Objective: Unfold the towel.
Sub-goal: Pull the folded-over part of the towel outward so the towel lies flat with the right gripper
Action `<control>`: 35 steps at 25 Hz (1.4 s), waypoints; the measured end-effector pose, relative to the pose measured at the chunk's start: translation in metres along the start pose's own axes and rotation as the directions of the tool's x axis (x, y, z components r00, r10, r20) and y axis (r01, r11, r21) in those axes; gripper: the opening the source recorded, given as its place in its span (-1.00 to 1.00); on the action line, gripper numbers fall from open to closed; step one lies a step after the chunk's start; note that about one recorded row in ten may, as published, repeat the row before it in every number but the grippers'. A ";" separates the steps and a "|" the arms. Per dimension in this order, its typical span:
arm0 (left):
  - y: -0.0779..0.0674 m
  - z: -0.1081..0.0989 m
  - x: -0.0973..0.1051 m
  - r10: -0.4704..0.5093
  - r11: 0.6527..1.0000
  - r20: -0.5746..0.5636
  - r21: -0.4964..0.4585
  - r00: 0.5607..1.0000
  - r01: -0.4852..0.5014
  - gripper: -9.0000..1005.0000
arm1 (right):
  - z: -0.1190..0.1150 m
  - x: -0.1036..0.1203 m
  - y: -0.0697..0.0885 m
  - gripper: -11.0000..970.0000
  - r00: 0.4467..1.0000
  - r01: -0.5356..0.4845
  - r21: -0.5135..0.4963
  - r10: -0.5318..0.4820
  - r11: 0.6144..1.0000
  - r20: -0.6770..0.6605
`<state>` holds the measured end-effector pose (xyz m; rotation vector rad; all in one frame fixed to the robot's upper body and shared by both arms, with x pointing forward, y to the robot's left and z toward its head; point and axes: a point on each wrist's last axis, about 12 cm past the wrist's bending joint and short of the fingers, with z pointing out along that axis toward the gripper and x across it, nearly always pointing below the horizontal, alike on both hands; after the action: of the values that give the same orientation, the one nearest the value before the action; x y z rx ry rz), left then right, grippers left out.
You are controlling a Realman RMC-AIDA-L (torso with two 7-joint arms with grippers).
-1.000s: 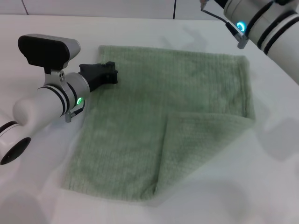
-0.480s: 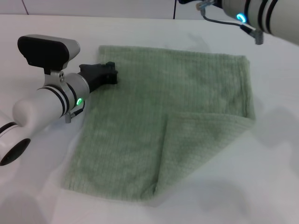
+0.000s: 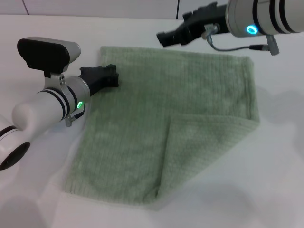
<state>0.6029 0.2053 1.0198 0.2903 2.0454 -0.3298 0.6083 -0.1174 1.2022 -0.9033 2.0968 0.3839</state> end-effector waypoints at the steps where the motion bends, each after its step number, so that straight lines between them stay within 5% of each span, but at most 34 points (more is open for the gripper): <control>1: 0.000 0.000 0.000 0.000 1.000 0.001 0.001 1.000 0.000 -0.99 | 0.002 0.003 0.000 0.71 0.999 0.016 -0.018 -0.017 1.000 -0.045; 21: -0.001 0.000 -0.002 0.001 1.000 0.005 0.004 1.000 -0.001 -0.99 | 0.042 0.033 0.008 0.71 0.930 0.056 -0.269 -0.148 0.961 -0.335; 35: -0.002 0.001 -0.002 0.000 1.000 0.007 0.007 1.000 0.000 -0.99 | 0.050 0.049 0.009 0.70 0.894 0.037 -0.315 -0.172 0.948 -0.413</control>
<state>0.6039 0.2031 1.0215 0.2930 2.0379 -0.3371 0.6088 -0.1069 1.1324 -1.3844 2.4205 0.4861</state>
